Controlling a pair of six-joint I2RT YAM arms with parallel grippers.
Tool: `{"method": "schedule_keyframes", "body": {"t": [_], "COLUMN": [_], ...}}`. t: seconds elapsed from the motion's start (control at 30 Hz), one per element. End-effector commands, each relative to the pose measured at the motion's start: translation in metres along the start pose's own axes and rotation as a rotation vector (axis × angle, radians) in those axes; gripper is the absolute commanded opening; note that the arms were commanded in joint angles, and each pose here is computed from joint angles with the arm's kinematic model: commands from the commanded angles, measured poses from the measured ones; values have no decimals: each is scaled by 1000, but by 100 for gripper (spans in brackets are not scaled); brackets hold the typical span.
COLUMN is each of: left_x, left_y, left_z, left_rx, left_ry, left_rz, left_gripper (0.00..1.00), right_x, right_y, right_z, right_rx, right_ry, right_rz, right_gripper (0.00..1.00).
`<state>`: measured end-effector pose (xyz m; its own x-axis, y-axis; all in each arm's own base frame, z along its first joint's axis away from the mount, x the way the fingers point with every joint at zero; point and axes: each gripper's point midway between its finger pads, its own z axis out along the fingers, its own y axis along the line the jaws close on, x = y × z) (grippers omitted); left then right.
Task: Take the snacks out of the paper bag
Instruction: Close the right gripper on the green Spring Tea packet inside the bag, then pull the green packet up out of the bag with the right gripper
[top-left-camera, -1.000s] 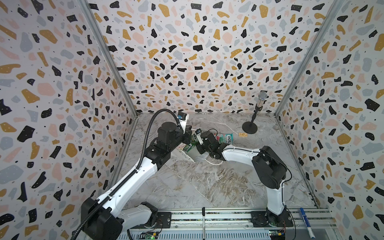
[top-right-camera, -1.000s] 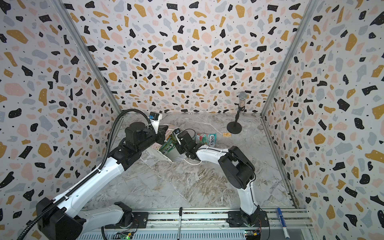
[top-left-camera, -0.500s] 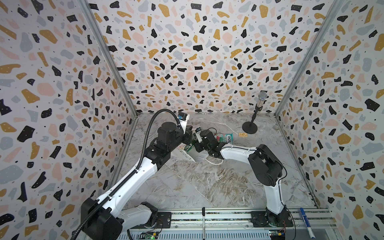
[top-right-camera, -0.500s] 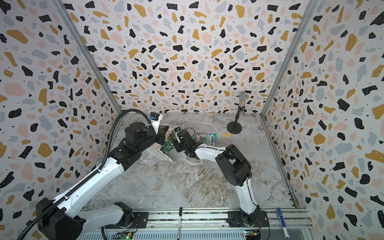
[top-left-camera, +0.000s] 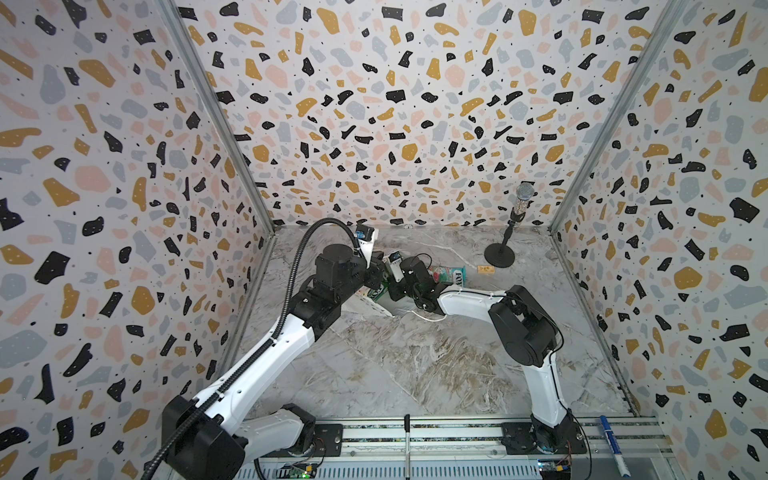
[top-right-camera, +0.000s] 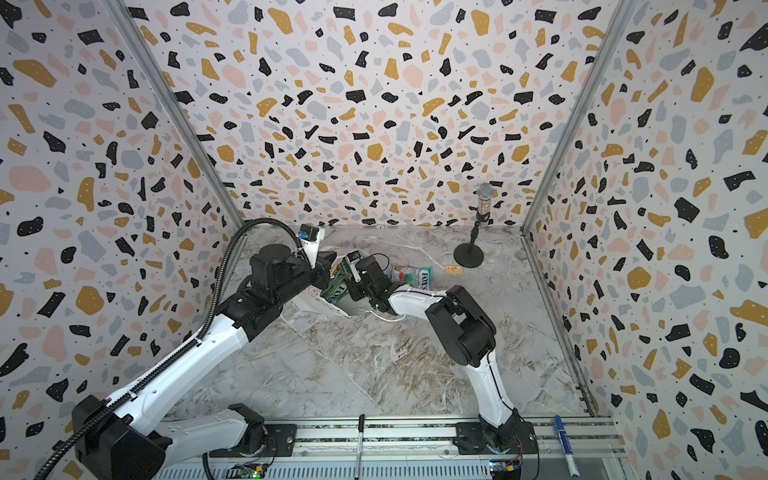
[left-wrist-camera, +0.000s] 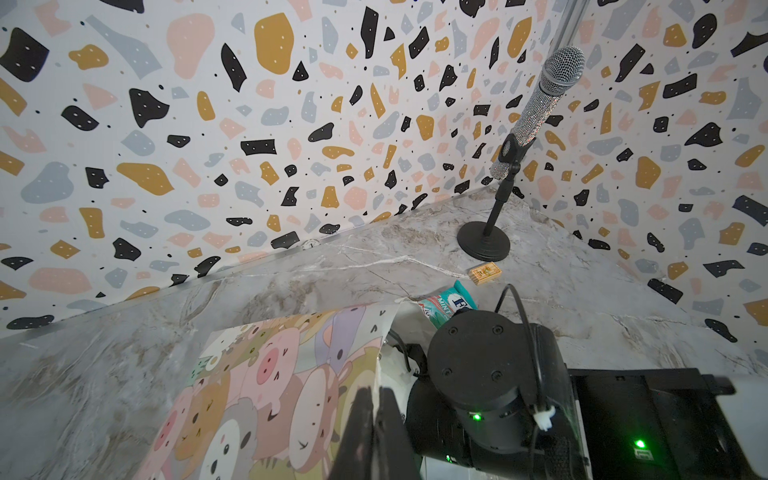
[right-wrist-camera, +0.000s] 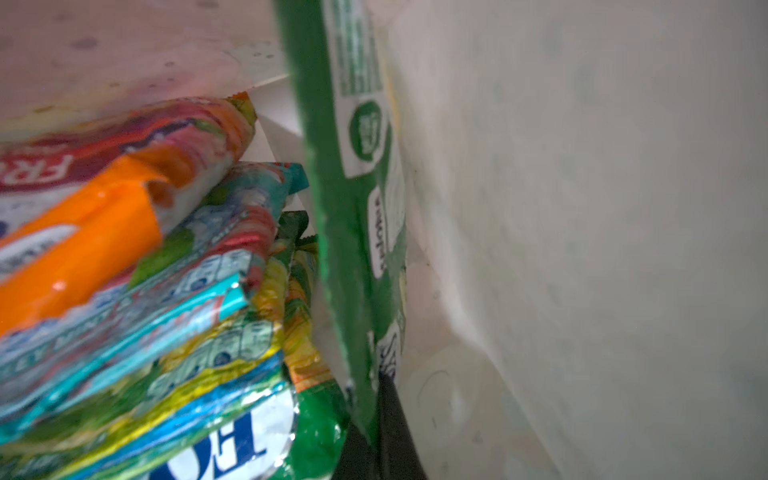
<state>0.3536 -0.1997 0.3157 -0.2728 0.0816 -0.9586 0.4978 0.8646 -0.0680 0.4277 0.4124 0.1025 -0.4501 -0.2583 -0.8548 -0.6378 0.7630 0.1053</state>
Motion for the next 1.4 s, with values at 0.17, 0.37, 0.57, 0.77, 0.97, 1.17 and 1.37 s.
{"method": "schedule_keyframes", "body": {"t": [0.17,0.37,0.57,0.77,0.97,1.17,1.37], "left_x": [-24,-20,-18,-15,-14,-14,-13], "left_y": [8,12,14,15,14,12,10], "left_z": [-8,-6,-3,-1,0,0,1], "left_rx": [-60,-81,-92,-97,-93,-82,-72], "left_ry": [-66,-52,-40,-25,-19,-20,-16], "left_rz": [11,11,11,10,12,15,15], "left_gripper": [0,0,0,0,0,0,0], "right_x": [-28,-33,-44,-57,-69,-82,-93], "right_y": [-4,2,9,16,16,9,5], "right_z": [-49,-72,-97,-124,-152,-183,-209], "right_rx": [-26,-77,-112,-147,-141,-96,-60], "right_ry": [-98,-131,-170,-208,-248,-310,-347], "right_rz": [13,10,7,1,-9,-27,-44], "right_gripper": [0,0,0,0,0,0,0]}}
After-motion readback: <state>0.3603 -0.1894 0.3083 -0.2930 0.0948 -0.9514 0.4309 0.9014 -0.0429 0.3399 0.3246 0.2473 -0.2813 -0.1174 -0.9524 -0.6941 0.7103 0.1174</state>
